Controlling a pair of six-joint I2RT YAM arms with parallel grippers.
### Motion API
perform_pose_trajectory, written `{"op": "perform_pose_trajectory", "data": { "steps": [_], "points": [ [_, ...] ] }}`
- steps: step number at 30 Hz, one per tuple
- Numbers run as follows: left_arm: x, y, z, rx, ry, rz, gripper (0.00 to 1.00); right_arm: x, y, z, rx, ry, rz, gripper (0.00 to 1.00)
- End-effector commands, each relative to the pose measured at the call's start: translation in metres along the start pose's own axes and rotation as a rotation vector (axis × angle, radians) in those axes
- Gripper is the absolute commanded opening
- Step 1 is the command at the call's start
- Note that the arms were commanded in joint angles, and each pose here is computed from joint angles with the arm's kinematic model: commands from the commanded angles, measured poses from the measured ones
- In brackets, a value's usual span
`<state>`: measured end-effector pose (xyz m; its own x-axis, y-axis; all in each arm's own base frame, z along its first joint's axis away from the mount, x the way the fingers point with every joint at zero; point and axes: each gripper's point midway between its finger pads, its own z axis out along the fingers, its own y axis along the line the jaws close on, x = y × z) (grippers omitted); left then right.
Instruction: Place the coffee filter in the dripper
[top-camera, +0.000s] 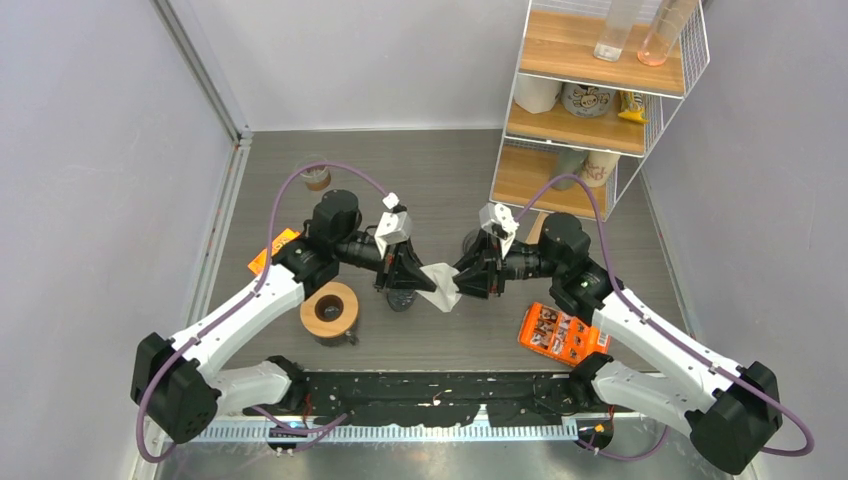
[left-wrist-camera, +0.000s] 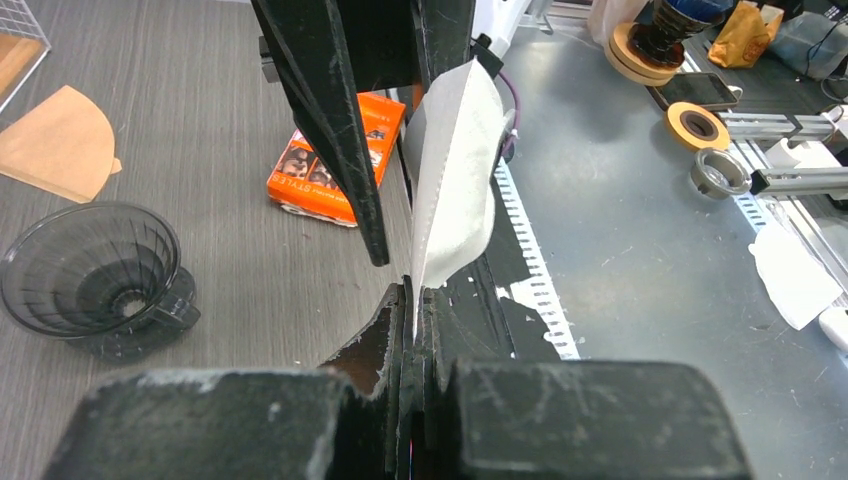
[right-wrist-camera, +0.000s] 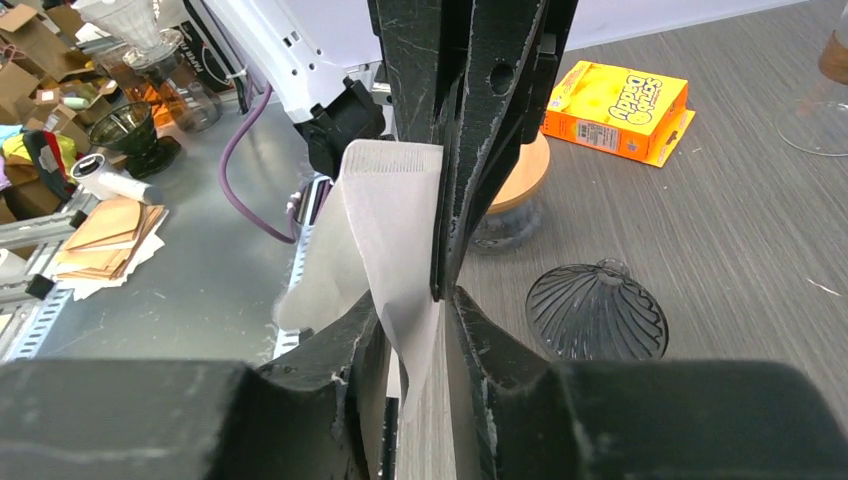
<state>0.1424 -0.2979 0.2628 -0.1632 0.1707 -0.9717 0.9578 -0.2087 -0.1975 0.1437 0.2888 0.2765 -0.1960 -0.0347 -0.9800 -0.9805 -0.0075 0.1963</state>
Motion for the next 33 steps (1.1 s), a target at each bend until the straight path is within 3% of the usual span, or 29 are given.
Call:
{"op": "perform_pose_trajectory", "data": {
  "steps": [1, 7, 12, 15, 20, 23, 25, 28, 33],
  "points": [
    [-0.017, -0.002, 0.0, 0.028, -0.015, 0.061, 0.0, -0.029, 0.007, 0.004, -0.037, -0.057, -0.058, 0.29],
    [-0.016, 0.002, 0.0, 0.01, -0.011, 0.063, 0.0, -0.032, 0.001, 0.004, -0.003, -0.067, -0.057, 0.08],
    [-0.016, 0.007, -0.001, -0.023, -0.002, 0.059, 0.01, -0.036, 0.001, 0.003, 0.015, -0.079, -0.051, 0.05],
    [-0.018, 0.011, -0.002, -0.054, -0.002, 0.048, 0.18, -0.04, -0.001, 0.002, 0.04, -0.091, -0.044, 0.05],
    [-0.026, 0.025, -0.008, -0.185, -0.014, 0.038, 0.56, -0.045, -0.022, -0.004, 0.19, -0.097, 0.018, 0.05],
    [-0.028, 0.034, -0.013, -0.266, -0.022, 0.028, 0.65, -0.043, -0.035, -0.004, 0.256, -0.097, 0.058, 0.05],
    [-0.03, 0.045, -0.018, -0.349, -0.023, 0.017, 0.97, -0.043, -0.04, -0.003, 0.278, -0.097, 0.073, 0.05],
    [-0.029, 0.062, -0.032, -0.51, -0.017, -0.042, 1.0, -0.042, -0.05, -0.006, 0.342, -0.1, 0.094, 0.05],
    [-0.035, 0.091, -0.064, -0.789, -0.031, -0.088, 1.0, -0.027, -0.11, -0.037, 0.753, -0.084, 0.258, 0.05]
  ]
}}
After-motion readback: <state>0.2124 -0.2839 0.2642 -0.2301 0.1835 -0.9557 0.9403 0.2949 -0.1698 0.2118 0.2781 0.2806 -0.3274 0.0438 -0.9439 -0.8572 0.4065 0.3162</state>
